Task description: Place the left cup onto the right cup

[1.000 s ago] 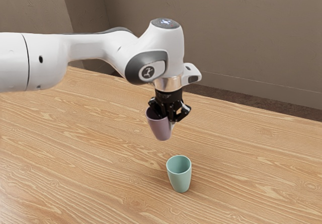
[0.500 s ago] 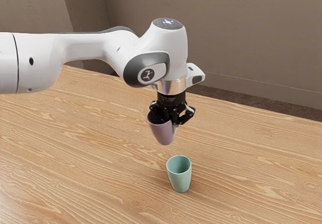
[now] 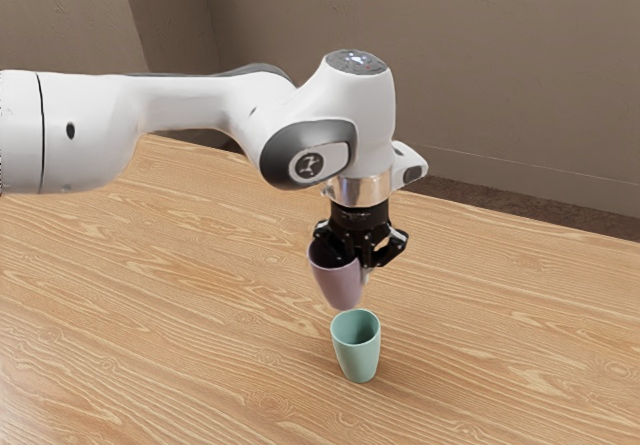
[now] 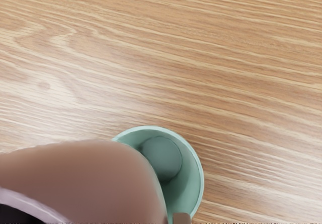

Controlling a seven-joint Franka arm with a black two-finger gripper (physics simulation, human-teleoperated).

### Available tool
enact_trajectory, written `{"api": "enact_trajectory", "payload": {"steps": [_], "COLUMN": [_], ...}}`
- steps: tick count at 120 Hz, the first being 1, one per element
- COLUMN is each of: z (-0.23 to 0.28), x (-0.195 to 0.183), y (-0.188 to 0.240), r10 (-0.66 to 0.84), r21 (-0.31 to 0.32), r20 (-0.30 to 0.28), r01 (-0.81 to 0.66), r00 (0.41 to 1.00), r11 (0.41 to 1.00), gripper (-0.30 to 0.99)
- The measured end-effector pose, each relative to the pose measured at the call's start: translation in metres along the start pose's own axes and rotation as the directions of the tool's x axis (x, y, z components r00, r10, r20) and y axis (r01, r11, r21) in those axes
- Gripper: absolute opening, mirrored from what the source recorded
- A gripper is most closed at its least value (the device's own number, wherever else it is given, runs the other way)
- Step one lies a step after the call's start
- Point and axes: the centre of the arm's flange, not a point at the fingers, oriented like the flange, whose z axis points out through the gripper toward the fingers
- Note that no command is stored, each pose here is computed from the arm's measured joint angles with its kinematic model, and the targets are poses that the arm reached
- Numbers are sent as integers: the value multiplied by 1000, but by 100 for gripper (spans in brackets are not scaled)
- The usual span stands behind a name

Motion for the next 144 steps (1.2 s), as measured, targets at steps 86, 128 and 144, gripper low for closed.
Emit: {"api": "enact_trajectory", "payload": {"steps": [86,128,144], "z": [37,49,55], "x": [8,11,11], "y": [10,12,13], "r10": [-81,-94,-97], "r21": [6,9,10], "r20": [44,53,56], "r01": [80,94,97], "r00": [996,994,994], "r11": [997,996,995], "gripper": [-9,-9,-9]}}
